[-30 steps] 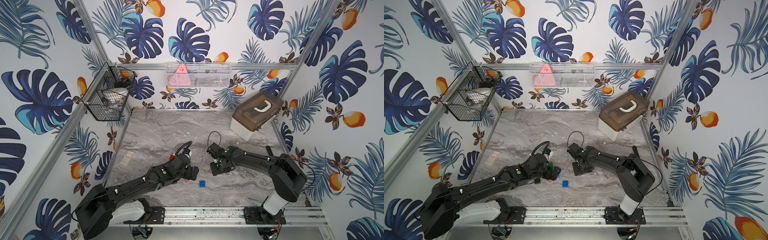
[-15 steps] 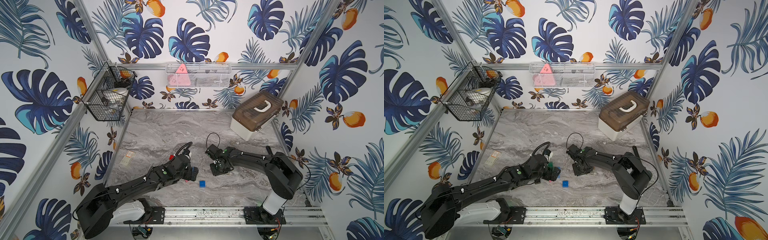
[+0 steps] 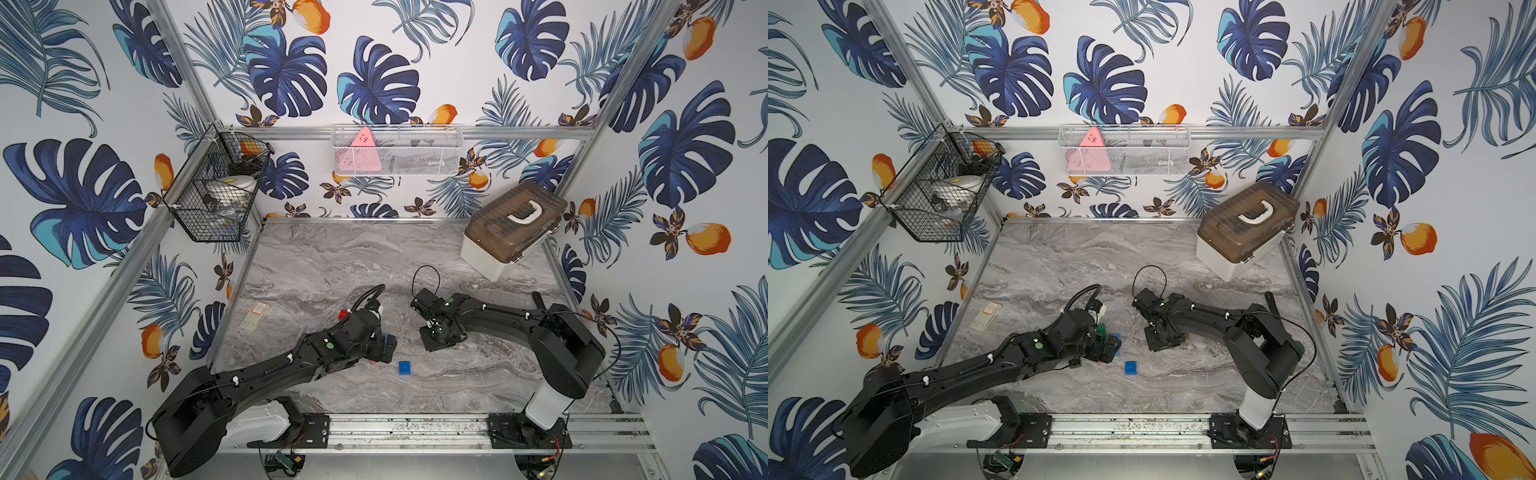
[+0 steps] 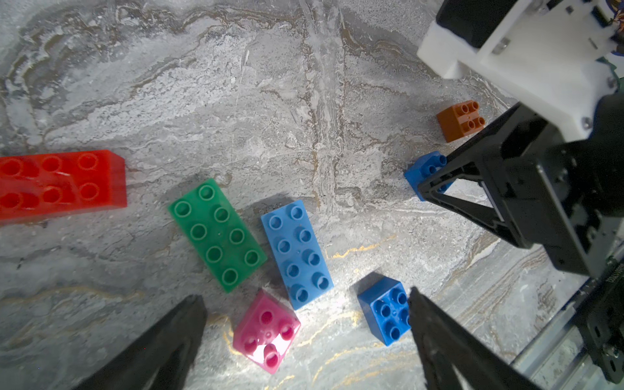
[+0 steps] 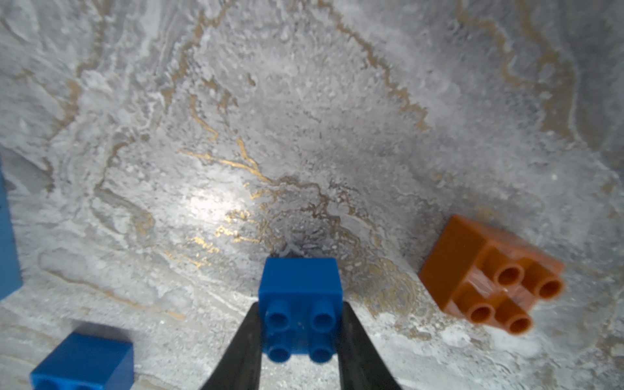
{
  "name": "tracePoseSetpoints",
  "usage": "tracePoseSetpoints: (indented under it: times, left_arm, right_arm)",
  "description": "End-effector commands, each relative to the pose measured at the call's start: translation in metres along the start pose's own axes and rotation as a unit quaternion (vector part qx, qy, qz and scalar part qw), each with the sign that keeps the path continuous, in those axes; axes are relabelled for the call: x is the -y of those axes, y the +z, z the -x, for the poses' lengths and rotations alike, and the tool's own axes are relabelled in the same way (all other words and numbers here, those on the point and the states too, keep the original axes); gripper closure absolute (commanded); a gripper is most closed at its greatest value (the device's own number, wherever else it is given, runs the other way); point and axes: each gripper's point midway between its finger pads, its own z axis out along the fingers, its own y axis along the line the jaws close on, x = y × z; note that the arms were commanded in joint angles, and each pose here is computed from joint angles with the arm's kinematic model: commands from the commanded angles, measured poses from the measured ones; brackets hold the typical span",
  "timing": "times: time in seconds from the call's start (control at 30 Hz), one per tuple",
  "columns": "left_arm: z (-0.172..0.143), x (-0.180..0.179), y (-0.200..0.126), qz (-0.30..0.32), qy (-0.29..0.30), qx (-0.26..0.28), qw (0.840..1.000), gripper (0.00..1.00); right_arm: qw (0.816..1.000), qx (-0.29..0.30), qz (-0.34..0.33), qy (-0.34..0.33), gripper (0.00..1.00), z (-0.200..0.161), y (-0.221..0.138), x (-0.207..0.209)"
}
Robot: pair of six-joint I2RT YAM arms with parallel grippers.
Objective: Assemble a spoon with lego
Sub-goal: Pick up the lego brick from the center of the board.
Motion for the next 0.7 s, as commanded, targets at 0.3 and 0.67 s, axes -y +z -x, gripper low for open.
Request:
tracePoseSetpoints:
  times: [0.3, 0.67]
  left_arm:
    - [0.004, 0.009, 0.003, -0.018, 0.005, -0.001, 1.0, 0.01]
    - [0.004, 0.012, 0.009, -0.023, 0.011, -0.008, 1.0, 0.01]
  right_arm:
    - [0.998, 0.029, -0.016, 0.06, 0.73, 0.017, -0.029, 0.022]
    - [0.992, 0.015, -0.003, 0.129, 0.73, 0.018, -0.028, 0.062]
